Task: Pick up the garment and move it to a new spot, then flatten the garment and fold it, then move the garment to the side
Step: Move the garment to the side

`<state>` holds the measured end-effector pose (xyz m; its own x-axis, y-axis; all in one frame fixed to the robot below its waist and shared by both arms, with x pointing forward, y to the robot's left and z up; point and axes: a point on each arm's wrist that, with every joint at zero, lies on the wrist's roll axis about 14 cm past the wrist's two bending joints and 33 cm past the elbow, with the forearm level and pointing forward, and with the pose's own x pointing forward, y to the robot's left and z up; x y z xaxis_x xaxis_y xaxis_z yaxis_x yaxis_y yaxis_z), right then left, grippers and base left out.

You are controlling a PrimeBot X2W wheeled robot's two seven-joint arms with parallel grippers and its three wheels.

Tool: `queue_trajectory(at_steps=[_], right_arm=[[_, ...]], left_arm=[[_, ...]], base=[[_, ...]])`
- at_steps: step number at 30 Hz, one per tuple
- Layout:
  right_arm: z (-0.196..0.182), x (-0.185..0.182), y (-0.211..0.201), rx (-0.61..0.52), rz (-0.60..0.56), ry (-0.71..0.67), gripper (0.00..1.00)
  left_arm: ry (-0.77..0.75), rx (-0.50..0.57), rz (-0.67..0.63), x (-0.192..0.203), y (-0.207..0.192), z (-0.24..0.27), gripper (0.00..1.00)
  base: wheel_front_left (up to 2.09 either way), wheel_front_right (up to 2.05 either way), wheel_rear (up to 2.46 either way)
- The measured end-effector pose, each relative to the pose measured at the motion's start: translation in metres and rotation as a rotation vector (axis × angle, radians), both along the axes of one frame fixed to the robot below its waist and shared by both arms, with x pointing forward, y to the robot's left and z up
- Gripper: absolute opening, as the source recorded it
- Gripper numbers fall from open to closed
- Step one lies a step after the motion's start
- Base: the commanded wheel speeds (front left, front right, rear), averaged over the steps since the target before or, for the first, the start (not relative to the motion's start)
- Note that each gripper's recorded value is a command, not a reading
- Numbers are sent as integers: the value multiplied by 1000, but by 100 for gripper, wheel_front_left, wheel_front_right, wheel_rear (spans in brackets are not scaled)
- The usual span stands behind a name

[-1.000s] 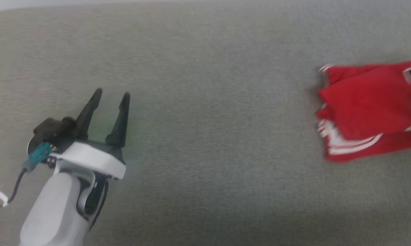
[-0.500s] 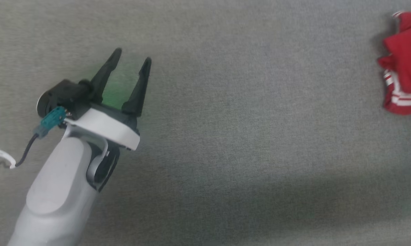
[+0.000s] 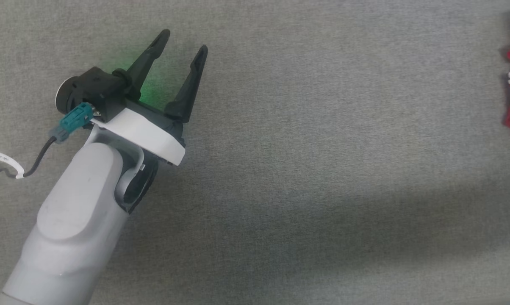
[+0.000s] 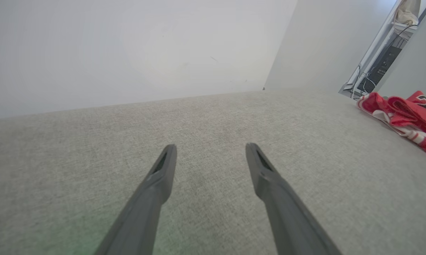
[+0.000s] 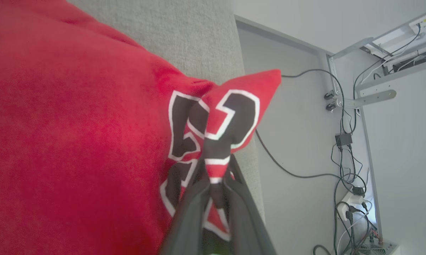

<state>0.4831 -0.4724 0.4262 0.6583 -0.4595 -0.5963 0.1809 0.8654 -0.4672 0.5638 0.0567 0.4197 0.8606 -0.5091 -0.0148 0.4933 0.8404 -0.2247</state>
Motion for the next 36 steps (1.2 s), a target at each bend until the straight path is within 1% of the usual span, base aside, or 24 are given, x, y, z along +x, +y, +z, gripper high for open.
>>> queue_trajectory(at_steps=[4, 5, 6, 8, 9, 10, 14, 16, 19, 23, 26, 31, 36], right_arm=[[-17, 2, 2, 28, -28, 30, 1], [-20, 2, 3, 36, -37, 34, 17], [-22, 2, 2, 34, -42, 36, 17], [-22, 4, 0, 38, -53, 37, 47], [-22, 5, 1, 39, -52, 35, 82], [-20, 6, 0, 33, -51, 31, 100], [-5, 11, 2, 32, -42, -15, 100], [3, 14, 6, 23, -18, -39, 100], [18, 21, 18, 35, 17, -109, 100], [40, 32, 41, 72, 74, -231, 100], [49, 34, 65, 114, 122, -307, 100], [74, 31, 102, 160, 206, -445, 100], [93, 20, 132, 184, 278, -557, 100]], left_arm=[[3, 3, 3, 2, 2, -2, 100], [3, 2, 4, 2, 3, -2, 100], [2, 5, 6, 3, 4, -1, 100], [1, 7, 16, 3, 8, 0, 100], [0, 6, 21, 4, 10, 2, 100], [-4, 6, 27, 4, 12, 4, 100], [-21, 4, 64, 2, 25, 16, 100], [-28, -10, 87, -1, 32, 24, 100], [-38, -14, 127, -6, 46, 34, 100], [-56, -7, 173, -18, 62, 47, 100], [-70, 1, 210, -31, 75, 58, 100], [-90, 10, 268, -56, 97, 75, 100], [-101, 27, 315, -85, 117, 86, 100]], base=[[0, 0, 0], [0, 0, 0], [0, 0, 0], [0, 0, 0], [0, 0, 0], [0, 0, 0], [0, 0, 0], [0, 0, 0], [0, 0, 0], [0, 0, 0], [0, 0, 0], [0, 0, 0], [0, 0, 0]])
